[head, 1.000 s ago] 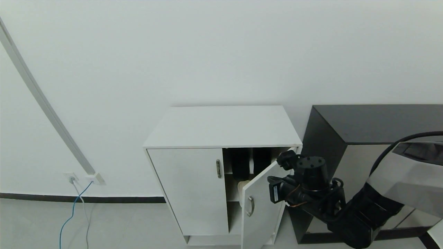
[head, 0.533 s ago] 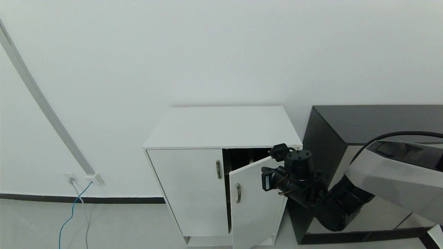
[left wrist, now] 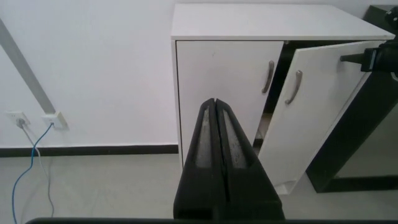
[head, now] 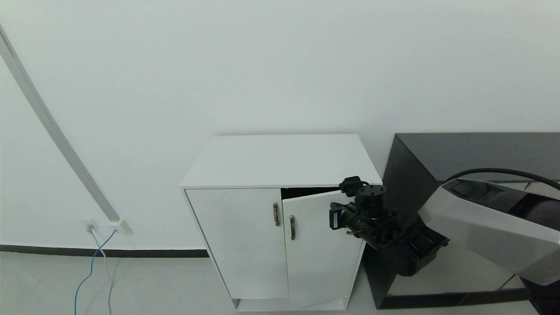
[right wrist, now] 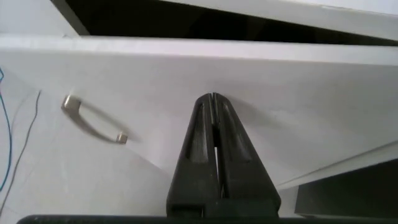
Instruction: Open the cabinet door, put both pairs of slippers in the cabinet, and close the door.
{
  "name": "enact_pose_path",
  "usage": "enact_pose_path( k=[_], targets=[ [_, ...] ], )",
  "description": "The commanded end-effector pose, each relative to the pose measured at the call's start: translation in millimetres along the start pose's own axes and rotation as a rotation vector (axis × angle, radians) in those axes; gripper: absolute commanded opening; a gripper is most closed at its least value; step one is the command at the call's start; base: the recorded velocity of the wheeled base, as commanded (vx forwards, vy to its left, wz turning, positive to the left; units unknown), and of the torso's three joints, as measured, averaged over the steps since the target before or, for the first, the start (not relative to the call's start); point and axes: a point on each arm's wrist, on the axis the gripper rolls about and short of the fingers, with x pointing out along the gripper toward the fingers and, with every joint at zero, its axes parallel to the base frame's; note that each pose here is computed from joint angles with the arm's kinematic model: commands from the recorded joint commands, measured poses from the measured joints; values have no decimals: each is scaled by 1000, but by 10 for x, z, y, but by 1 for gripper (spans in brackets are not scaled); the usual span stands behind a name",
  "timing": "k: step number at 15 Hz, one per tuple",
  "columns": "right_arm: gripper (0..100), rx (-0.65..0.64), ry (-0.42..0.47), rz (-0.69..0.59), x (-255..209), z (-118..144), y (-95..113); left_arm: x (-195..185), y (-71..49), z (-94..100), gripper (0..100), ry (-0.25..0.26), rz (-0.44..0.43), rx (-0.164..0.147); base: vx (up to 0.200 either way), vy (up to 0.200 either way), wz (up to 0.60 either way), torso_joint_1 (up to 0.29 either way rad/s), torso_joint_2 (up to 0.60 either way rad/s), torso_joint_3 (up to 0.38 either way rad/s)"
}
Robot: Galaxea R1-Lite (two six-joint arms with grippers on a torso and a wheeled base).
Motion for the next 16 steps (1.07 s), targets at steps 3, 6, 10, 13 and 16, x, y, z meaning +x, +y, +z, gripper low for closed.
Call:
enact_pose_path(
  k=[3,6,10,13,16],
  targets=[
    [0,4,2,-16,117,-23,-68,1,0,0,0,1,0,0,0,0,0,0,0,0],
    [0,8,-7,-27,183,26,-112,1,0,0,0,1,-1,1,0,0,0,0,0,0],
    [0,12,-11,-42,243,110,-175,1,0,0,0,1,-1,0,0,0,0,0,0,0],
    [0,12,-11,-42,243,110,-175,1,0,0,0,1,0,0,0,0,0,0,0,0],
    [0,12,-13,-42,240,117,-175,1,0,0,0,1,0,0,0,0,0,0,0,0]
  ],
)
